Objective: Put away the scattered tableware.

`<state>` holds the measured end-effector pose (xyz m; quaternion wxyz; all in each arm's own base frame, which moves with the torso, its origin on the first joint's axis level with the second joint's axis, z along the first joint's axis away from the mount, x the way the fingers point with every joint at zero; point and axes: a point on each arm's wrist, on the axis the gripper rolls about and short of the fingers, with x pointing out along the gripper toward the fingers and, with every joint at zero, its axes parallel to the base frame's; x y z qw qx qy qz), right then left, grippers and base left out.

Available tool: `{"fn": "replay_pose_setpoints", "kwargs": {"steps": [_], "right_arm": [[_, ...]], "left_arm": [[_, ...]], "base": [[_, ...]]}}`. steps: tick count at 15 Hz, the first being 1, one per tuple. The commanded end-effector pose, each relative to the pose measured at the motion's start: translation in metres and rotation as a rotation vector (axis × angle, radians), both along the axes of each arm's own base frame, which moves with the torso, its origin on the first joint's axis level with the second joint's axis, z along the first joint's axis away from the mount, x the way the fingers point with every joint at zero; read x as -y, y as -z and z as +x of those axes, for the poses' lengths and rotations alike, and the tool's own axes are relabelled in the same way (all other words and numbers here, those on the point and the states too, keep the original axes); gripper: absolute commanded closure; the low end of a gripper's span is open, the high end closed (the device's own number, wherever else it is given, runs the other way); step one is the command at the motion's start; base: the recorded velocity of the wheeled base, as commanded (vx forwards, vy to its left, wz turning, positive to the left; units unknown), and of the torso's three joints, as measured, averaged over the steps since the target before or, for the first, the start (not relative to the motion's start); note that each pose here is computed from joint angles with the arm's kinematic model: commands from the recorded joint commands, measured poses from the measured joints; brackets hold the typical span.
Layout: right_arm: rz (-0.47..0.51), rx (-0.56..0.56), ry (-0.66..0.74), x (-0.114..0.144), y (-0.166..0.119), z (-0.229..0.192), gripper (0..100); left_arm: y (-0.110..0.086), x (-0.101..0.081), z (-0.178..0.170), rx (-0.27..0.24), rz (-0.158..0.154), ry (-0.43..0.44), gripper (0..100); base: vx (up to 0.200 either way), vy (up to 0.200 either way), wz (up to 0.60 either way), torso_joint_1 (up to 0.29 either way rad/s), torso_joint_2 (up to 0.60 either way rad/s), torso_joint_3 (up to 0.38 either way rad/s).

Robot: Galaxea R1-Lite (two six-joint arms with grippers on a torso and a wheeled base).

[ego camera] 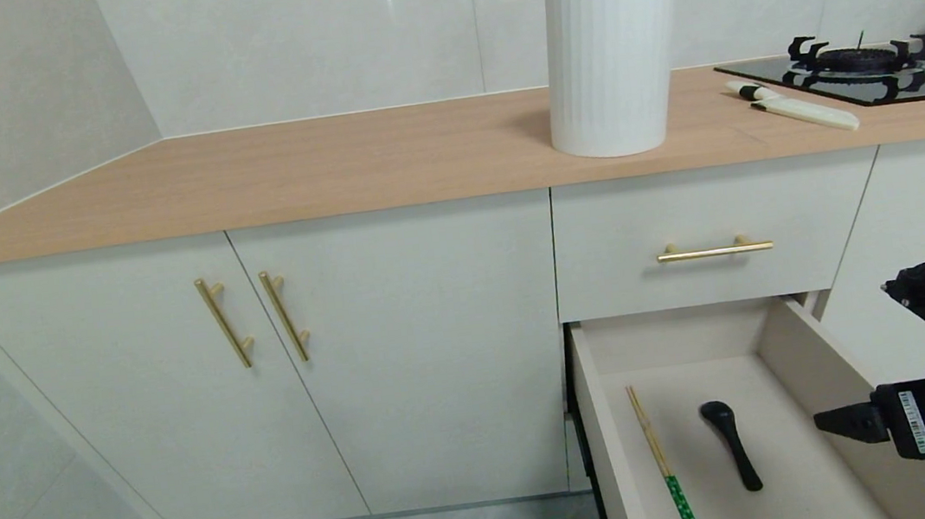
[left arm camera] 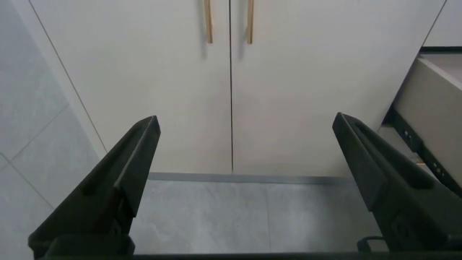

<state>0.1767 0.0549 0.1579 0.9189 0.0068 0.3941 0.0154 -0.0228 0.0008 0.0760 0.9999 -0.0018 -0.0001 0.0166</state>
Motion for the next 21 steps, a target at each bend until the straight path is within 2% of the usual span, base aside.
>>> {"fn": "replay_pose_setpoints", "kwargs": {"steps": [1, 12, 16, 18, 21], "right_arm": [[-0.002, -0.007, -0.002, 0.0, 0.002, 0.0, 0], [-0.022, -0.059, -0.027, -0.005, 0.012, -0.002, 0], [-0.052, -0.202, -0.041, -0.008, 0.029, 0.004, 0], [-0.04, -0.27, -0.096, -0.015, 0.037, 0.004, 0], [-0.064, -0.34, -0.117, -0.024, 0.052, 0.01, 0]], "left_arm": [[0.0, 0.0, 0.0, -0.002, -0.003, -0.001, 0], [0.0, 0.0, 0.0, 0.0, -0.003, -0.001, 0], [0.0, 0.0, 0.0, 0.001, -0.003, -0.001, 0], [0.0, 0.0, 0.0, 0.001, -0.003, -0.001, 0], [0.0, 0.0, 0.0, 0.0, -0.003, -0.001, 0]], "base": [[0.0, 0.0, 0.0, 0.0, 0.0, 0.0], [-0.2, 0.0, 0.0, 0.003, 0.0, 0.003], [-0.05, 0.0, 0.0, 0.001, 0.0, -0.001], [0.0, 0.0, 0.0, 0.0, 0.0, 0.0], [0.0, 0.0, 0.0, 0.0, 0.0, 0.0]]}}
